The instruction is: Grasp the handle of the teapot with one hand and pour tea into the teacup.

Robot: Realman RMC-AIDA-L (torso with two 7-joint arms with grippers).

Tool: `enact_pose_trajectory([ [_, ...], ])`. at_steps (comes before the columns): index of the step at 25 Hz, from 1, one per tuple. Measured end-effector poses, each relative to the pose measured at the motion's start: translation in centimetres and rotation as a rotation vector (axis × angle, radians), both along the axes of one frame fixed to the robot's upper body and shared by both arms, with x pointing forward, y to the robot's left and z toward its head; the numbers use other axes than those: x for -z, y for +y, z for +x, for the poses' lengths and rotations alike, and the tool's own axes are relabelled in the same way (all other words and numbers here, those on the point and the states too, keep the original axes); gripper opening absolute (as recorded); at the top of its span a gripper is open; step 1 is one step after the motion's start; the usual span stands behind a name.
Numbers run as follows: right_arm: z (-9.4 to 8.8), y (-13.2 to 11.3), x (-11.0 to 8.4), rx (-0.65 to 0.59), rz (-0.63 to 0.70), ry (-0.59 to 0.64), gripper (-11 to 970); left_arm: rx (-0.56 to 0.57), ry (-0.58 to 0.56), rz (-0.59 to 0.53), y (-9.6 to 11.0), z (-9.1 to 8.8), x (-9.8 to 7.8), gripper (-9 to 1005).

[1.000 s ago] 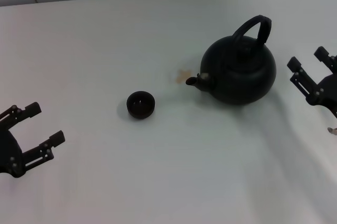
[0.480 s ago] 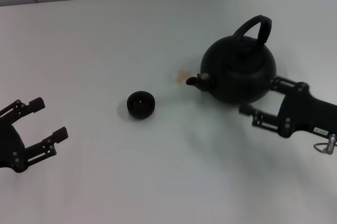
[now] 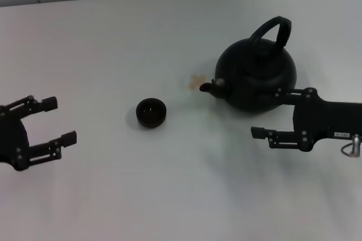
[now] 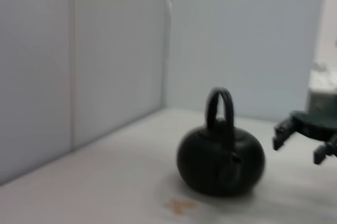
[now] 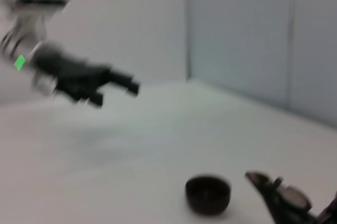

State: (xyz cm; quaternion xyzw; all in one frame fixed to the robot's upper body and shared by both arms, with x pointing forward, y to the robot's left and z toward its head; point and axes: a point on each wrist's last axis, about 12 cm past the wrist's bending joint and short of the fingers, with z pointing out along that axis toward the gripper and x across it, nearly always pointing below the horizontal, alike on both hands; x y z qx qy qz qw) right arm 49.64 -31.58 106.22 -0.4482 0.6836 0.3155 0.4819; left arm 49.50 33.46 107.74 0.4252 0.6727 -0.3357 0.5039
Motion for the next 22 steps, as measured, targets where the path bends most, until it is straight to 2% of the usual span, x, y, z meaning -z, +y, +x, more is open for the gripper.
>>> enact_pose_trajectory([
  [2, 1.5, 0.2, -1.2, -0.062, -0.092, 0.037, 695, 0.038, 0.029, 0.066, 0.2, 1.3, -0.9, 813],
  [8, 2.6, 0.9, -2.2, -0.103, -0.146, 0.033, 695, 0.098, 0.04, 0.138, -0.7, 3.2, -2.2, 813],
  [22, 3.1, 1.2, -2.6, -0.108, -0.151, 0.016, 695, 0.114, 0.047, 0.144, -1.2, 3.6, -2.3, 813],
])
